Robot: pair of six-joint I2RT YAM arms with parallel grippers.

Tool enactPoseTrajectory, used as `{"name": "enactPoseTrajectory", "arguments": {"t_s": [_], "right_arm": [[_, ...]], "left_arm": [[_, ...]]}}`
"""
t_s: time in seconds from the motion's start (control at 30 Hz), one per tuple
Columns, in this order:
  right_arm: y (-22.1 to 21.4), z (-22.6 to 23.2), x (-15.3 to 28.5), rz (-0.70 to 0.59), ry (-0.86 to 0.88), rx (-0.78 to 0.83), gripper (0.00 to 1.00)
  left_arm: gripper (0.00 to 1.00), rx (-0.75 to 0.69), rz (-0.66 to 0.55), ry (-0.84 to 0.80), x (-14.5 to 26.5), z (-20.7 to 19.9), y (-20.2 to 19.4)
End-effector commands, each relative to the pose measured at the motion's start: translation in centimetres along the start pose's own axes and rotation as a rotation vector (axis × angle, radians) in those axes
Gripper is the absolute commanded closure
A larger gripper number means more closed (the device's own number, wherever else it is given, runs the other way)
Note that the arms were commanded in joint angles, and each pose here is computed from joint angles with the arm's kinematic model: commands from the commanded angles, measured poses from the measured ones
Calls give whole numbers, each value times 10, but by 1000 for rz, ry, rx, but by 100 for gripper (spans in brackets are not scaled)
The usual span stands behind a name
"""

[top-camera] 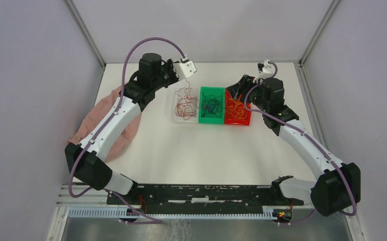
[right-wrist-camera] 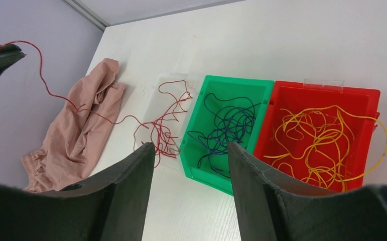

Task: Untangle the cables
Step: Pick up the cable at the center of the board, then place the cable in the bin.

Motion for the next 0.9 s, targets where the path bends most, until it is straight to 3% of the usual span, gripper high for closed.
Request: {"name": "enactPoseTrajectory", "arguments": {"t_s": [0.0,0.2,0.5,0.87], "right_arm": [[4,1,3,-36,-4,-5,39],[1,-3,6,-30,-21,4,39],[1,-4,4,-24,-34,8,40],[-1,-5,1,-15,-45,-13,40]], "left_arm": [[97,-141,8,41,-13,2,-9],[97,-192,74,55,-35,-3,-25],[97,23,84,157,-10,47,-53],[97,56,51,59,-27,14,-48]]}}
Point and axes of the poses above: each gripper's point midway between its finger pads, its own x axis back along the fingers, its own z axis along the line the jaws close on, y = z × x, the point moved 9 cm from there along x, back along the fingers, and after that the axes turned 7 degrees about -x, right-handed, at the moved point
